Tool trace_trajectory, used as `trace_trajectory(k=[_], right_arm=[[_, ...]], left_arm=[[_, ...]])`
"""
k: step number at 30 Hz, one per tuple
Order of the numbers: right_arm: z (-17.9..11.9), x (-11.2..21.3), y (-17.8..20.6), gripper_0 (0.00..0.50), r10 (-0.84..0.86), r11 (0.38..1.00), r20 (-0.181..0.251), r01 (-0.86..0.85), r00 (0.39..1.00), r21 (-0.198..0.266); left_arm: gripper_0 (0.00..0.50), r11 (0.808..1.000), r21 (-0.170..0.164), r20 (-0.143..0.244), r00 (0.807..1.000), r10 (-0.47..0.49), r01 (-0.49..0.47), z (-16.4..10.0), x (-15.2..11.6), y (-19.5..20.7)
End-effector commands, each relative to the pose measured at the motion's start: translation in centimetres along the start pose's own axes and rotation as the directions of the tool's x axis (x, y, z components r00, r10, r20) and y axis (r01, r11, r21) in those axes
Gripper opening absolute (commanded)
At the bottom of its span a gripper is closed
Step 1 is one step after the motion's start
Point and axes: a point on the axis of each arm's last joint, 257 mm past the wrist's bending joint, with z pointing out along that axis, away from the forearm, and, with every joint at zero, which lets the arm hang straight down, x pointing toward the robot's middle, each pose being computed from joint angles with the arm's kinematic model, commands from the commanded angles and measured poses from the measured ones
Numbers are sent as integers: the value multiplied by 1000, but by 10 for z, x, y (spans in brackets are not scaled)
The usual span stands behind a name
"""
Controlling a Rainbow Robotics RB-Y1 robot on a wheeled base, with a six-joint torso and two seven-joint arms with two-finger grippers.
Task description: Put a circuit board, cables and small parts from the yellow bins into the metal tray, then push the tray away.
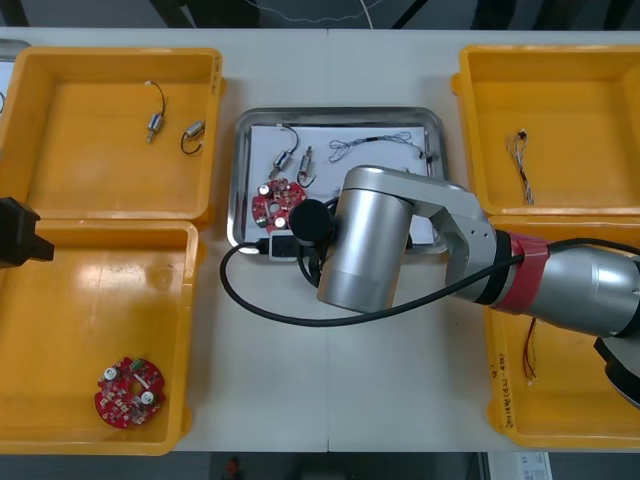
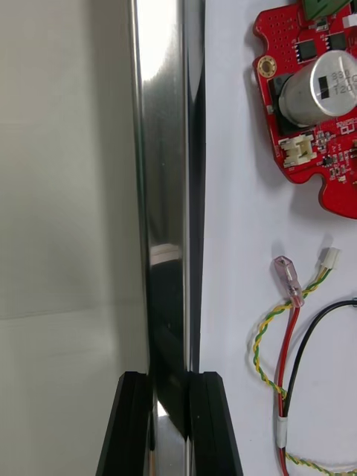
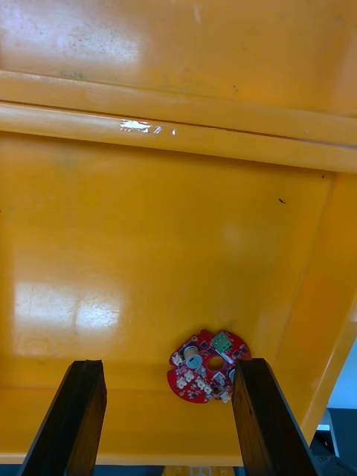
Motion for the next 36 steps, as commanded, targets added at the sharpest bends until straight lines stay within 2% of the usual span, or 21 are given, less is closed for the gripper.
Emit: trace_trajectory(k=[1,3,11,19,32,36], right_arm=[[-14,-4,-58,0,-2,996,12,1,1000,94],[-13,-4,-65,0,-1,995,1,1,1000,100],[-12,-9,-91,0,6,991,3,-6,1000,137],[-16,-24,-102,0,1,988,42,-7,999,155],[-15,-31,-126,0,-8,982,54,-3,999,190],[-14,-35,-133,0,-5,980,70,-9,998,201]], left_arm=[[500,996,-43,24,996,81,-80,-14,-3,13],[500,996,-43,24,996,81,-80,-14,-3,13],[500,996,-43,24,996,81,-80,-14,-3,13],[500,996,-43,24,996,81,-80,-14,-3,13],[500,996,-43,24,996,81,-80,-14,-3,13],[500,996,-43,24,996,81,-80,-14,-3,13]])
